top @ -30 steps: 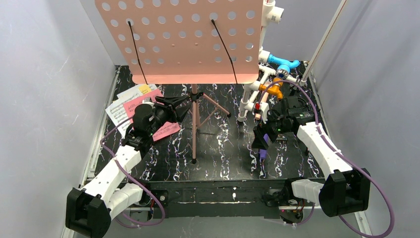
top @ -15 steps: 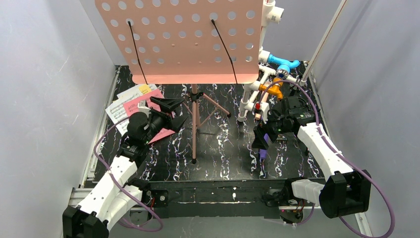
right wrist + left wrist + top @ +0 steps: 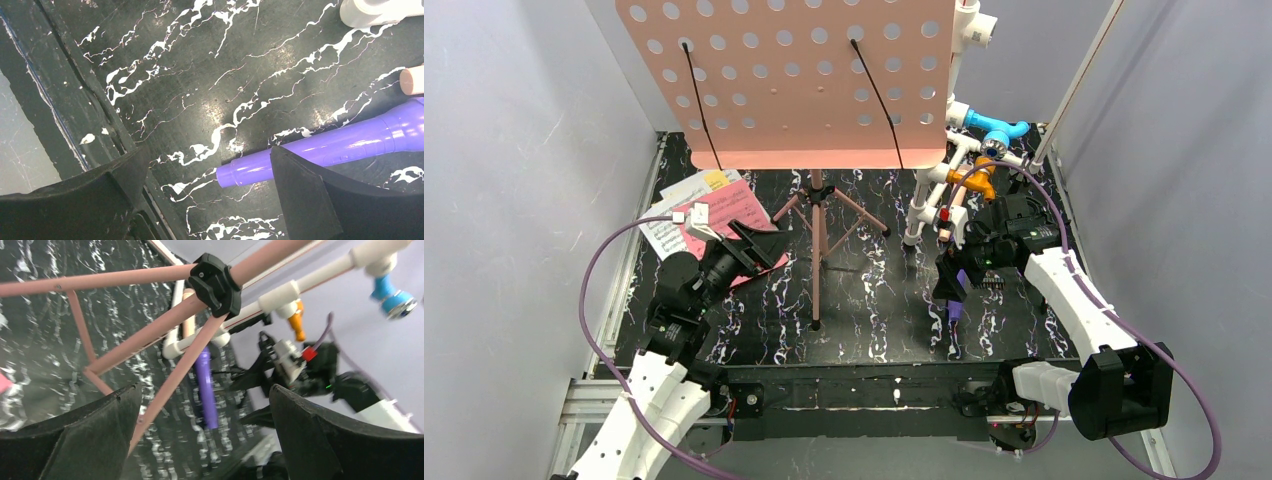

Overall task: Pack up the instrument practice props
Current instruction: Unscrew the knob on the music stand.

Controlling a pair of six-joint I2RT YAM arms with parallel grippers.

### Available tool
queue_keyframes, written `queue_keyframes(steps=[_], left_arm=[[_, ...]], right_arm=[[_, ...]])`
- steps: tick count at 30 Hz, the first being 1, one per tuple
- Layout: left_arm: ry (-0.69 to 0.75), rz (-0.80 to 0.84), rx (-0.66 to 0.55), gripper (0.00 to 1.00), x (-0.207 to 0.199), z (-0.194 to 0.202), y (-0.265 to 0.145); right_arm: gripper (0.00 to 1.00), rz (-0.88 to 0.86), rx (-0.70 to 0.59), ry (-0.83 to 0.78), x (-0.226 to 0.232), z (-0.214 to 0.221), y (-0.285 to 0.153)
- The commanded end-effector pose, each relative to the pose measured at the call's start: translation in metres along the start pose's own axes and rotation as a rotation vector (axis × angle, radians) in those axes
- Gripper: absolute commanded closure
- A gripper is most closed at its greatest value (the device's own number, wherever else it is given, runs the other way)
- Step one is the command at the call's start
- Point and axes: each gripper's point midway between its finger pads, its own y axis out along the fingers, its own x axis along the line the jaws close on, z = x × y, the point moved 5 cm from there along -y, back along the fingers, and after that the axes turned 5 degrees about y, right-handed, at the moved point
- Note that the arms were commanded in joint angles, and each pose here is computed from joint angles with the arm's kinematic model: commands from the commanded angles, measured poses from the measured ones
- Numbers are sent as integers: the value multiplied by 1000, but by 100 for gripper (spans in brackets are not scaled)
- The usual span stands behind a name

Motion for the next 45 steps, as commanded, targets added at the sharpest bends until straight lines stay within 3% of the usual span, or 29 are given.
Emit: queue_keyframes(steps=[1,13,18,30,39,45], left_arm=[[389,47,63,2,12,7,-5],[908,200,-19,2,17,0,2],[1088,191,-83,2,29,-4,6],[1100,243,-245,3,8,-29,28],[1126,330,-243,16,-4,-35,52],[1249,373,-253,25,-9,-37,55]], right_arm=[[0,4,-26,-27,2,-9,-4],[0,5,-23,-24,1,-9,-3],[0,5,-22,-21,1,-8,-3],[0,6,-20,-23,1,-8,-3],[0,7,-22,-24,1,-8,-3],[0,5,-18,-21,0,-8,-2]])
